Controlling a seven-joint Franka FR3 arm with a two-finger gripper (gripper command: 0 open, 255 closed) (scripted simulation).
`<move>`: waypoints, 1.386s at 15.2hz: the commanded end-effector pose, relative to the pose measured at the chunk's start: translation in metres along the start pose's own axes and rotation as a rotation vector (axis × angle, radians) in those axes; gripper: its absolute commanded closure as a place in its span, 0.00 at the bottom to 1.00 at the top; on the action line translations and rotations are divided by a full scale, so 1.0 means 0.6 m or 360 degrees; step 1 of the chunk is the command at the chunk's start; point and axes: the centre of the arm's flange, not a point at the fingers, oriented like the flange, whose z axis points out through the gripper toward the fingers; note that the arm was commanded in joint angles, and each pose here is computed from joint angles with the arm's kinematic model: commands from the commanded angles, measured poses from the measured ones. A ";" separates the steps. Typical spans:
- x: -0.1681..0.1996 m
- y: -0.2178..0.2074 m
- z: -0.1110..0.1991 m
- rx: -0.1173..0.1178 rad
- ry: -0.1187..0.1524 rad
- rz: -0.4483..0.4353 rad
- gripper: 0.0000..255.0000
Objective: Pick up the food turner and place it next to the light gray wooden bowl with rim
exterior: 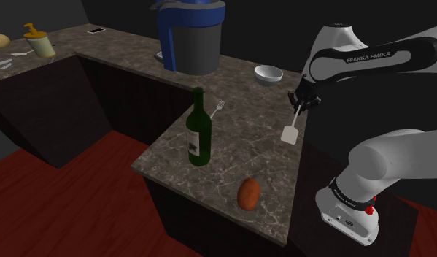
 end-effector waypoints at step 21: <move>0.327 -0.138 -0.031 -0.0001 -0.0001 0.0000 1.00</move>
